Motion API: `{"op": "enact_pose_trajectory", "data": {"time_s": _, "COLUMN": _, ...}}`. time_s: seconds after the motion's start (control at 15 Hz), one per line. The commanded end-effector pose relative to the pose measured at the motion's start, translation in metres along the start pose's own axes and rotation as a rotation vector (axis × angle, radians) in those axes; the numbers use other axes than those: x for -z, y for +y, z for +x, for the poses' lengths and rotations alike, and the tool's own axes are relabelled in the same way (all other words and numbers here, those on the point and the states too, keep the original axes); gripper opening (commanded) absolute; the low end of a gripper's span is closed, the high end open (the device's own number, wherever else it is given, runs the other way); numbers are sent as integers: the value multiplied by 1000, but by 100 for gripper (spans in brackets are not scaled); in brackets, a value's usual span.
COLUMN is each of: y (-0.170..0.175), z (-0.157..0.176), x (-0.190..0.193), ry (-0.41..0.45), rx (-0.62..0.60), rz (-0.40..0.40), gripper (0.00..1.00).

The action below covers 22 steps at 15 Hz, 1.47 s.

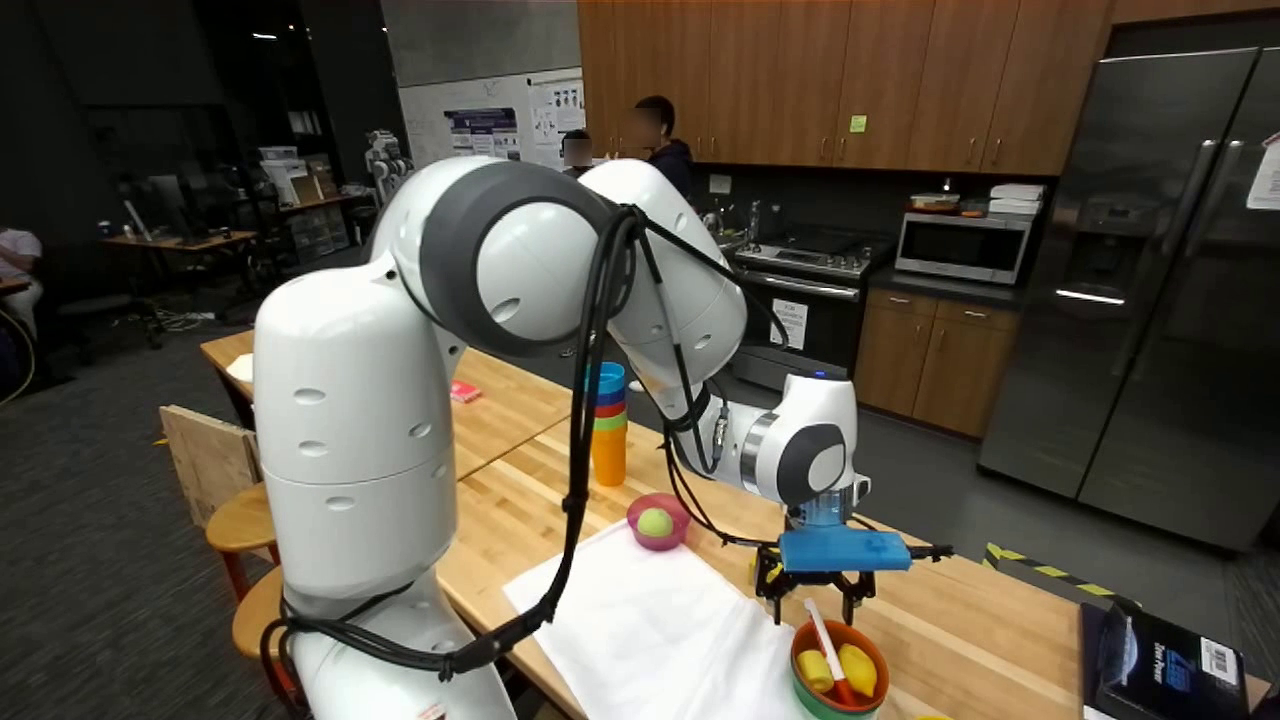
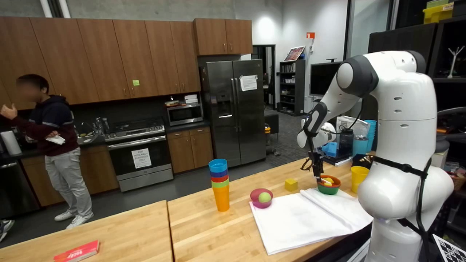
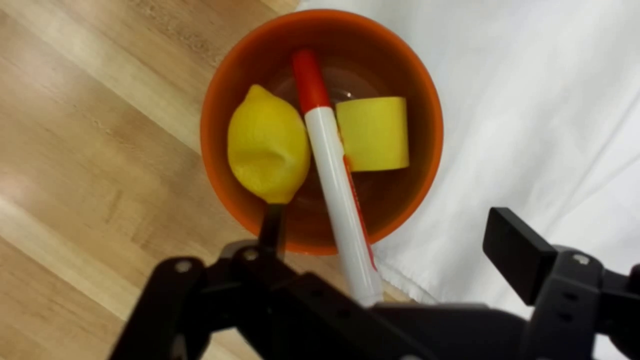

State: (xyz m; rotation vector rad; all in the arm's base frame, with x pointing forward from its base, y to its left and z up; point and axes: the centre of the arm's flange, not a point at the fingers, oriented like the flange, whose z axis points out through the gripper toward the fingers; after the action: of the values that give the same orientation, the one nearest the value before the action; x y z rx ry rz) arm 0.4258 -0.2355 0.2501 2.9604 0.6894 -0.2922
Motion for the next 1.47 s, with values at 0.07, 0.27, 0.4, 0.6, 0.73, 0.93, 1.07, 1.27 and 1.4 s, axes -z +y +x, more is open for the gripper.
{"op": "enact_pose_trajectory", "data": {"time_s": 0.07, "y": -17, "z": -6, "x": -2, "ry": 14, "rx": 45, "rz": -37, "gripper": 100}}
{"op": "enact_pose_trajectory", "data": {"time_s": 0.27, "y": -39, "z": -9, "x": -15, "ry": 20, "rx": 84, "rz": -88, "gripper": 100}}
{"op": "enact_pose_trajectory", "data": {"time_s": 0.4, "y": -51, "z": -11, "x": -23, "ry": 33, "rx": 98, "rz": -119, "gripper": 100}}
{"op": "enact_pose_trajectory", "data": {"time_s": 0.6, "y": -65, "z": -18, "x": -26, "ry": 56, "rx": 113, "rz": -168, "gripper": 100}}
{"op": "enact_pose_trajectory", "data": {"time_s": 0.73, "y": -67, "z": -23, "x": -24, "ry": 69, "rx": 111, "rz": -198, "gripper": 100}}
{"op": "enact_pose_trajectory", "data": {"time_s": 0.93, "y": -62, "z": -29, "x": -14, "ry": 91, "rx": 93, "rz": -249, "gripper": 100}}
{"op": "enact_pose_trajectory", "data": {"time_s": 1.07, "y": -58, "z": -31, "x": -5, "ry": 108, "rx": 80, "rz": -286, "gripper": 100}}
{"op": "enact_pose_trajectory", "data": {"time_s": 1.27, "y": -51, "z": -32, "x": 3, "ry": 151, "rx": 64, "rz": -310, "gripper": 100}}
{"op": "enact_pose_trajectory", "data": {"time_s": 1.4, "y": -47, "z": -32, "x": 3, "ry": 190, "rx": 60, "rz": -312, "gripper": 100}}
